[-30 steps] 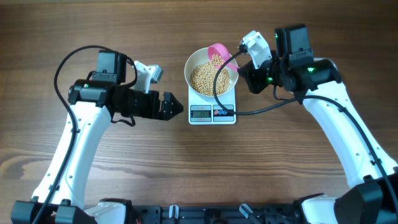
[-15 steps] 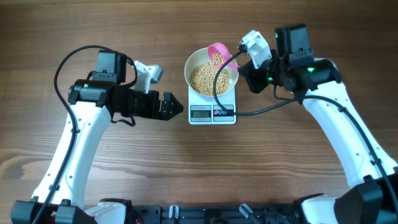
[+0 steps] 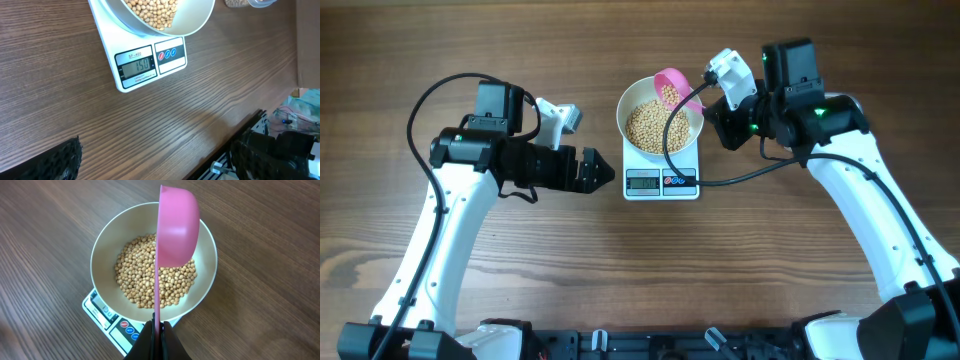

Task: Scoop item into bowl and weigh 150g on scale
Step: 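Carry the empty scoop back right over the soybean tub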

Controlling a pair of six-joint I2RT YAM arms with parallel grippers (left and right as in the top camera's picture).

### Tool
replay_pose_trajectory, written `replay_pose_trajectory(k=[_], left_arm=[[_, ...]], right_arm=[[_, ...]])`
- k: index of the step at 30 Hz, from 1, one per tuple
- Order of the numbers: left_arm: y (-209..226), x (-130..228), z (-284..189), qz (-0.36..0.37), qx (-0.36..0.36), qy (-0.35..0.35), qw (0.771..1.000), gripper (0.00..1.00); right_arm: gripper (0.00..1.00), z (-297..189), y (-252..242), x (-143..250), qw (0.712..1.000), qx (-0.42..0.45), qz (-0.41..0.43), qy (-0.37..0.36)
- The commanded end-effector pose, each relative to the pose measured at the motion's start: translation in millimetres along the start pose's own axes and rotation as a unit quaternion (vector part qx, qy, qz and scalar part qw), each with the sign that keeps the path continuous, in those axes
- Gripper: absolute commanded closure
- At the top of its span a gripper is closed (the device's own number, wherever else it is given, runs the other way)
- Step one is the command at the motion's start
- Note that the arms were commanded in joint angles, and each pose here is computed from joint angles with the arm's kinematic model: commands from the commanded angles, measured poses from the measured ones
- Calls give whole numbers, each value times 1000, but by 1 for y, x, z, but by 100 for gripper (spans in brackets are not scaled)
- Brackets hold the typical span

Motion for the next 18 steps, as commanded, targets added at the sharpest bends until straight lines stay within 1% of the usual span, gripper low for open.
replay_pose_trajectory(k=[1,6,10,15,18], left_arm=[[0,2,1,6,9,0,1000,0],[0,2,1,6,9,0,1000,0],[0,2,1,6,9,0,1000,0],[0,2,1,6,9,0,1000,0],[0,2,1,6,9,0,1000,0]], right_arm=[[96,-7,2,-6,1000,0,-3,-16],[96,-7,2,-9,1000,-3,11,-24],[96,-10,0,-11,998,-28,32,-35],[96,-21,-19,-13,992,-44,109,-52],[96,-30,-30,-13,984,-81,142,-65]])
Point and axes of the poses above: each gripper's point midway between its finger pads, its own z axis out along the fingers, its own y axis along the line the jaws close on, x = y × z, the point moved 8 cm from there along -z, back along the fingers, and after that the axes turned 13 degrees about z, right-handed, at the moved point
